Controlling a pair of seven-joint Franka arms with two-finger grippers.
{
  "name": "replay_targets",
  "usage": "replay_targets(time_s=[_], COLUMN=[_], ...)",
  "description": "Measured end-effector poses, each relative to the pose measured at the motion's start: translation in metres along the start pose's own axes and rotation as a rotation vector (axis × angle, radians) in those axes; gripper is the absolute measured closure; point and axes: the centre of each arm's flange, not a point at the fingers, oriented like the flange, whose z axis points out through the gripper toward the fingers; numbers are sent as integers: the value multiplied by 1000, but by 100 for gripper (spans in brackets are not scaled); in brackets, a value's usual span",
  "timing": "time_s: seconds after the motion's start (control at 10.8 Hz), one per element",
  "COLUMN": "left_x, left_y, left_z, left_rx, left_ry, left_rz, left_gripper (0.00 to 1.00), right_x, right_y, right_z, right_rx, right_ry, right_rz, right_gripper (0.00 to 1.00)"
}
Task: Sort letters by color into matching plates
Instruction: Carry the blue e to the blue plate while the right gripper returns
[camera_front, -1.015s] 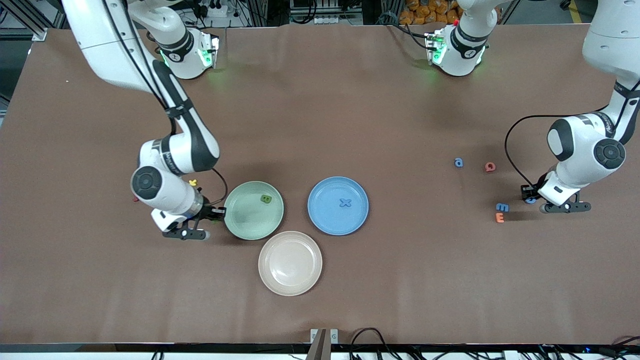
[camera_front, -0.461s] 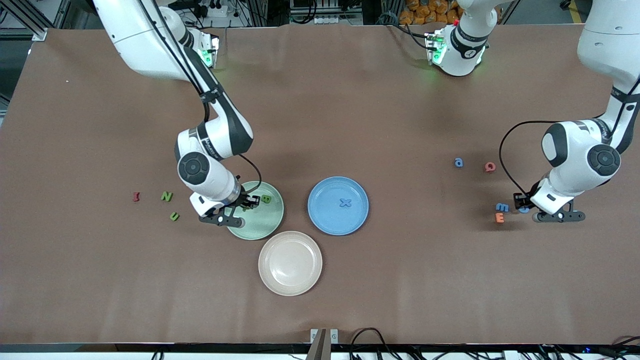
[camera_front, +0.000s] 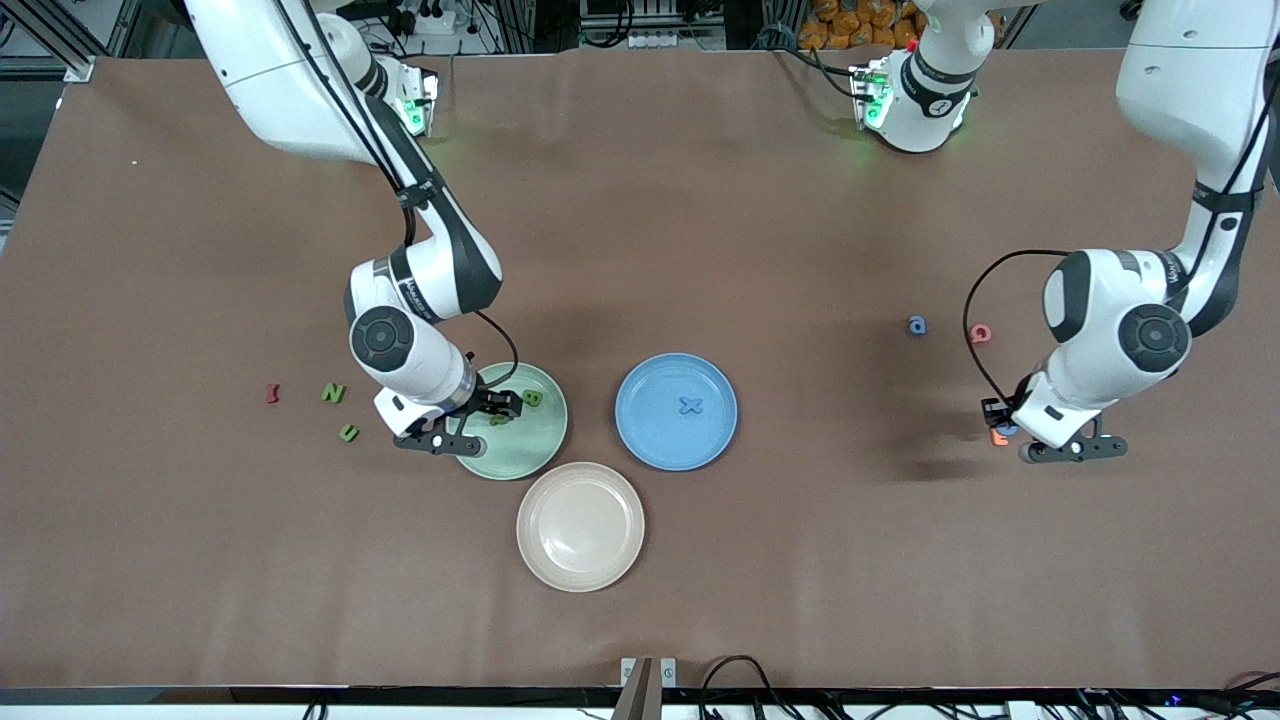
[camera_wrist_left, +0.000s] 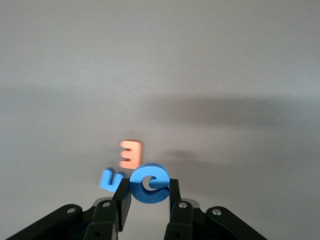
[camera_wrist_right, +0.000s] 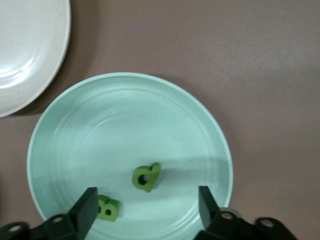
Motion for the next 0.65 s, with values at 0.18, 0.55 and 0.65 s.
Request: replay_targets(time_s=[0.18, 0.55, 0.65], left_x=[-2, -8, -9], left_y=[35, 116, 133], left_z=[-6, -32, -41], left_rx=[0, -33, -39], left_ry=[-4, -26, -35], left_rz=[-34, -102, -120], left_gripper=[65, 65, 65], right_x=[7, 33, 38], right_y=[16, 62, 75], right_z=[-1, -10, -11], right_rx=[-13, -21, -21], right_ry=[-5, 12, 13], right_rz=[-29, -63, -68], right_gripper=[0, 0, 0])
